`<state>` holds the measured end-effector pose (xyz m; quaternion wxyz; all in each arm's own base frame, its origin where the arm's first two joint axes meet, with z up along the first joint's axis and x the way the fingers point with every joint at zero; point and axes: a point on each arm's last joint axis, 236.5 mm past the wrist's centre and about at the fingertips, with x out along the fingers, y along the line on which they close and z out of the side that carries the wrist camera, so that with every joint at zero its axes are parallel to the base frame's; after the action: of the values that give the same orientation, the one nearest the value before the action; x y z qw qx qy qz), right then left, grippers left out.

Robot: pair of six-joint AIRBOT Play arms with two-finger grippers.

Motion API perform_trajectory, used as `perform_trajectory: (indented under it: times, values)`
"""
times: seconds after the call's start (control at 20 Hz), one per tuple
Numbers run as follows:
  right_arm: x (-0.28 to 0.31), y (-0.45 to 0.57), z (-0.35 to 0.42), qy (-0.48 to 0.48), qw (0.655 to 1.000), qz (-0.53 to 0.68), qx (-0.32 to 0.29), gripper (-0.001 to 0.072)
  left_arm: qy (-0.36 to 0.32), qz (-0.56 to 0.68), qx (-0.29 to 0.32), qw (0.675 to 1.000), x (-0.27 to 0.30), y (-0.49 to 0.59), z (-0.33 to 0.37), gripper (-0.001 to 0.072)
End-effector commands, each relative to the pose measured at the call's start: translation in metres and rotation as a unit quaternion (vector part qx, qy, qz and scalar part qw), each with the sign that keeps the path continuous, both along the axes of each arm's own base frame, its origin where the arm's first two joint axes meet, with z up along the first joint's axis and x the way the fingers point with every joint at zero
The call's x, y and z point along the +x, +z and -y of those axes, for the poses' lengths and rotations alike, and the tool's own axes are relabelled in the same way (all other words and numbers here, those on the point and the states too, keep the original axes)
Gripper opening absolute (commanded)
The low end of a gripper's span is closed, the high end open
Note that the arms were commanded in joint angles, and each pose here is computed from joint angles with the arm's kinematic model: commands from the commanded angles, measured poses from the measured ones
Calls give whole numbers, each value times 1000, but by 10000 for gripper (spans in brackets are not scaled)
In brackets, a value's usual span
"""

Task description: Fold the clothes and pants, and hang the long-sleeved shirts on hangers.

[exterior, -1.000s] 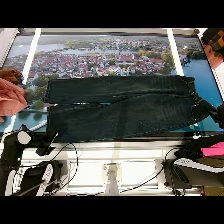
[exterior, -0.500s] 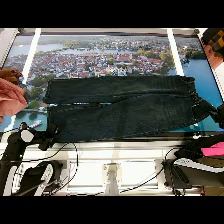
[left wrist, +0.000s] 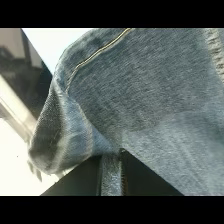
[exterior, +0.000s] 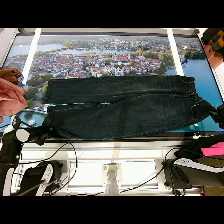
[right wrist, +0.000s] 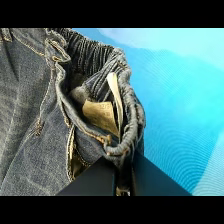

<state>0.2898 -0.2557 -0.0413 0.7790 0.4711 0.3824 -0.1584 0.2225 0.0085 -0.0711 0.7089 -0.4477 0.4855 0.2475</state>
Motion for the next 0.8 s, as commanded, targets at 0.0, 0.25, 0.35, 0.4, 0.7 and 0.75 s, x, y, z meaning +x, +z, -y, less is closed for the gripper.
perform_trajectory:
  times: [0.0, 0.25, 0.35, 0.4, 0.7, 0.75]
  values:
    - [0, 0, 0, 0, 1000, 0, -1, 40, -5, 10, 6, 1000, 1, 8, -1, 132]
    - [-1, -1, 1, 0, 1000, -2, -2, 40, -53, -56, 0, 997, -30, -4, 10, 572]
    - [-1, -1, 1, 1, 1000, -3, -3, 40, -73, -71, 0, 995, -38, -6, 12, 572]
    - [-2, -2, 1, 2, 1000, -5, -3, 40, -76, -79, 1, 994, -42, -7, 12, 572]
    - [-8, -7, 1, 10, 1000, -21, -11, 40, -88, -121, 22, 988, -62, -12, 3, 571]
    - [-8, -7, 1, 10, 1000, -21, -11, 40, -87, -115, 24, 989, -59, -12, 2, 571]
